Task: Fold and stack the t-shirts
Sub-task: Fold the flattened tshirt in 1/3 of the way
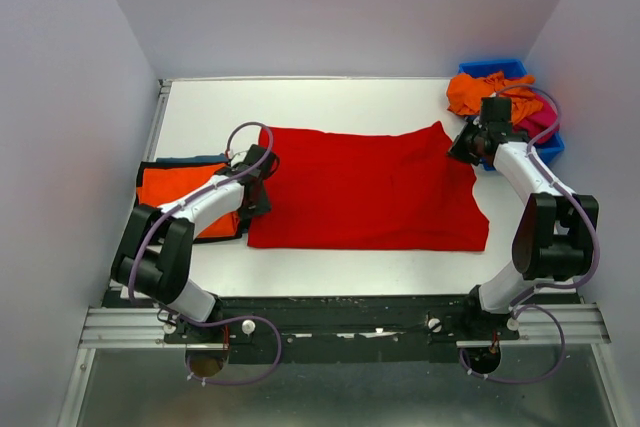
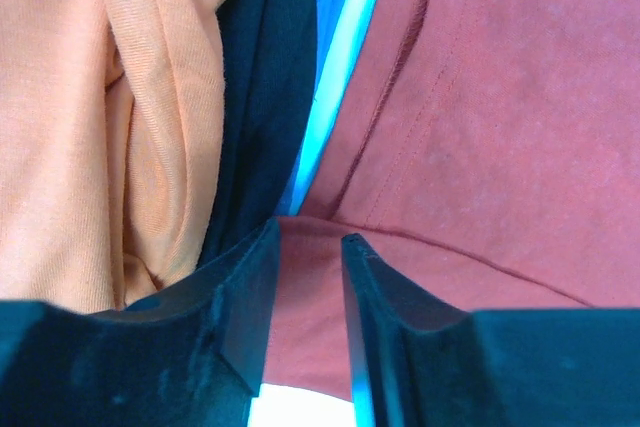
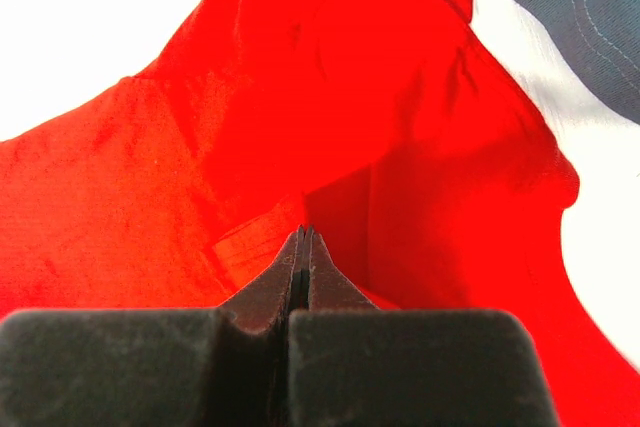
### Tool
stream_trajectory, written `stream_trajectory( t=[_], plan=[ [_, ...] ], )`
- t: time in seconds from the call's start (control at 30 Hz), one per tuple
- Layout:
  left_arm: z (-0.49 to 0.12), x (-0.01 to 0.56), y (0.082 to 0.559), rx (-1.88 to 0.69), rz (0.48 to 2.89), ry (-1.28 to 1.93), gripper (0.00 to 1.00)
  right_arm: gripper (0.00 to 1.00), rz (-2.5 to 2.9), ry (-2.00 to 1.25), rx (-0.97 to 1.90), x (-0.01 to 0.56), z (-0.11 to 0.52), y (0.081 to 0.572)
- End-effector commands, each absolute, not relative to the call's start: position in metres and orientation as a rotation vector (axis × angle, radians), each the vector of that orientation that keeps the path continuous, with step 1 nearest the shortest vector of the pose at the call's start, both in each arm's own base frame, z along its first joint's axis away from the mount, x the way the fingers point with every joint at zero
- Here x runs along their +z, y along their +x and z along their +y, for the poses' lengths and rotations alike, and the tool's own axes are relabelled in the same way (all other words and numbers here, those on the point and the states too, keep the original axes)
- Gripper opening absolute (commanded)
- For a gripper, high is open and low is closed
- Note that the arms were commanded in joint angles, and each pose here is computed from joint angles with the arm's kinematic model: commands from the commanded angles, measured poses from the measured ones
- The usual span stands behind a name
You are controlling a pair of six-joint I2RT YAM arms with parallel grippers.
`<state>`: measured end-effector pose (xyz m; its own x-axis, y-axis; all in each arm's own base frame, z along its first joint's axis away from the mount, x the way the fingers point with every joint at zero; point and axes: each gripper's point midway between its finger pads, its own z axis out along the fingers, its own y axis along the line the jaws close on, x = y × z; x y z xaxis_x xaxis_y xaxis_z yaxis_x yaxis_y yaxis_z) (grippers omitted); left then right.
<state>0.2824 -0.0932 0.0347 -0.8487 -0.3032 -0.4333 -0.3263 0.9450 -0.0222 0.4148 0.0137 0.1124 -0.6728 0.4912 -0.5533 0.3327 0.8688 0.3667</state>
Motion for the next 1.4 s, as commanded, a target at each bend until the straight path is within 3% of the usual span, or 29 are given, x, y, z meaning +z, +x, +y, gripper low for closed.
stream_trajectory(
  t=[0.0,0.1,0.13,0.3,0.6,1.0,1.07,1.13,1.37],
  plan=[
    [-0.091,0.022,0.269,0.109,2.713,-0.455,0.5,0.01,2.34,0.603,0.305,0.12,0.009,0.418],
    [-0.092,0.019,0.269,0.098,2.716,-0.456,0.5,0.01,2.342,0.603,0.307,0.12,0.009,0.418],
    [-0.094,0.019,0.27,0.086,2.715,-0.453,0.46,0.01,2.341,0.605,0.306,0.12,0.008,0.418],
    [-0.098,0.031,0.279,0.04,2.672,-0.451,0.0,0.01,2.34,0.602,0.307,0.12,0.009,0.418],
    [-0.101,0.069,0.292,0.019,2.562,-0.42,0.0,0.01,2.305,0.609,0.307,0.137,0.004,0.422],
    [-0.101,0.079,0.301,-0.001,2.497,-0.407,0.0,0.01,2.279,0.593,0.339,0.157,0.007,0.429],
    [-0.099,0.074,0.3,0.048,2.535,-0.405,0.27,0.01,2.288,0.591,0.338,0.156,0.007,0.429],
    [-0.096,0.067,0.298,0.088,2.566,-0.409,0.41,0.01,2.294,0.588,0.346,0.154,0.008,0.429],
    [-0.096,0.04,0.293,0.148,2.656,-0.396,0.44,0.01,2.304,0.595,0.346,0.148,0.008,0.427]
  ],
)
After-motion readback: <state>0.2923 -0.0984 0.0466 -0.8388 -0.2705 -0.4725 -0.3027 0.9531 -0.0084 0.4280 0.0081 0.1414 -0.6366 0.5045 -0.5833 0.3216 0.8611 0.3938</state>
